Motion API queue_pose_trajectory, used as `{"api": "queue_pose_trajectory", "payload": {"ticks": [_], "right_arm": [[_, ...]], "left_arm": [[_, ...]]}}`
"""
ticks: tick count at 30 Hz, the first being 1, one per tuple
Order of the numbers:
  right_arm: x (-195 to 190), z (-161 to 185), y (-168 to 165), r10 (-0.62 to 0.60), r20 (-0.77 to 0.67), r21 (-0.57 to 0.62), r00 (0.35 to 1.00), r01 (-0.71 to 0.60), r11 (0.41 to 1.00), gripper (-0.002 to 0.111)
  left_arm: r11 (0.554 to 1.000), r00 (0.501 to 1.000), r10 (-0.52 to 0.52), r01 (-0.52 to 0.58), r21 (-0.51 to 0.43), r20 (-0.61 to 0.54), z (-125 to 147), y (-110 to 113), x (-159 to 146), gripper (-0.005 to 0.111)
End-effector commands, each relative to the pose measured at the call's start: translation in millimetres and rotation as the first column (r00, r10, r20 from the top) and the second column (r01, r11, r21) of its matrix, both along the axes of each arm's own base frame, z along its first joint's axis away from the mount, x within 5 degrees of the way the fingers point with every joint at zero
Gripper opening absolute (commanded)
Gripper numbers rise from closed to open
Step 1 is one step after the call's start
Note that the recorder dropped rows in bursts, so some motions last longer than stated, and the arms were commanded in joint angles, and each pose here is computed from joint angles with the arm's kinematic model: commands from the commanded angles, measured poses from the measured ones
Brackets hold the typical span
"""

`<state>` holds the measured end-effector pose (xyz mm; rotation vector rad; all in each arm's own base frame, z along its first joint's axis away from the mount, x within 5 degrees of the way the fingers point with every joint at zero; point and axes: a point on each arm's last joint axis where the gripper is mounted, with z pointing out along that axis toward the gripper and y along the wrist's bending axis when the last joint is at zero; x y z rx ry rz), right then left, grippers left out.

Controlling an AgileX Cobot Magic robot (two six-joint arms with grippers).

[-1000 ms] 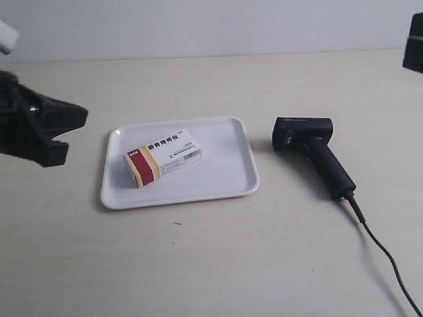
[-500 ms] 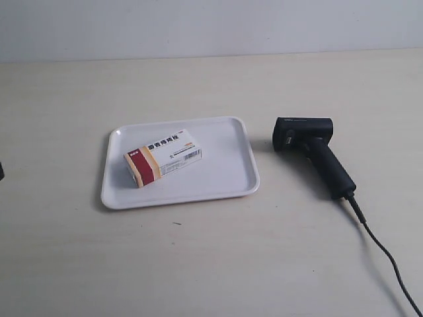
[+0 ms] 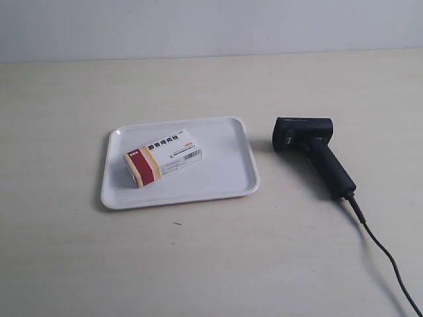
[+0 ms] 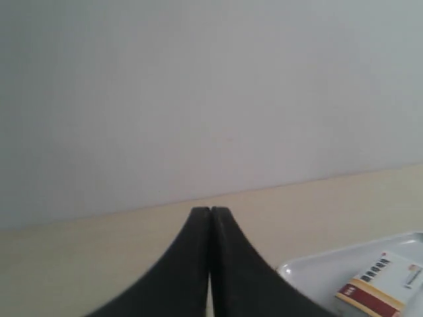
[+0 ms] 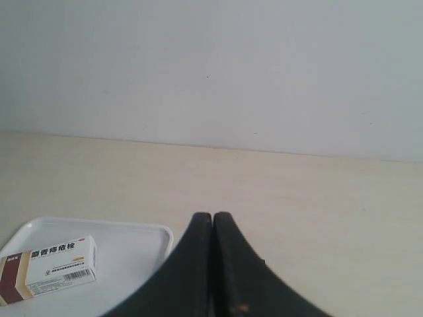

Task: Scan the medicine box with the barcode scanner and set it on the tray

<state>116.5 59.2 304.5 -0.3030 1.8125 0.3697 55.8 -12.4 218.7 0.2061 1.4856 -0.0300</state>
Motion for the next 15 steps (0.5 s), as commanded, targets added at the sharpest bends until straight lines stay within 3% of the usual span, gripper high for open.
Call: {"api": "queue_pose_trajectory", "payload": {"ticks": [1,6,10,15], "right_arm": [[-0.9,-1.0,-0.2,0.004,0.005,-0.003,1.0,-0.004,1.0,0.0],[-1.4,1.0,0.7,0.016,0.023,0.008,1.0,-0.016,1.0,0.0],[-1.4,1.1,0.8,0.016,0.024,0.009,1.0,-0.017,1.0,0.0],[-1.4,1.1,0.9,0.017,0.025,0.01,1.0,-0.017,1.0,0.0]], "left_arm": [[0.998,0.998,0.068,-0.068,-0.004,-0.002,-7.1,4.3,0.1,0.002],[0.993,0.996,0.069,-0.063,0.095,-0.055,-13.3,3.9,0.3,0.002],[0.988,0.979,0.144,-0.151,-0.042,-0.148,-19.8,11.7,0.5,0.002],[0.977,0.962,0.179,-0.198,-0.075,-0.204,-24.4,15.4,0.0,0.002]]}}
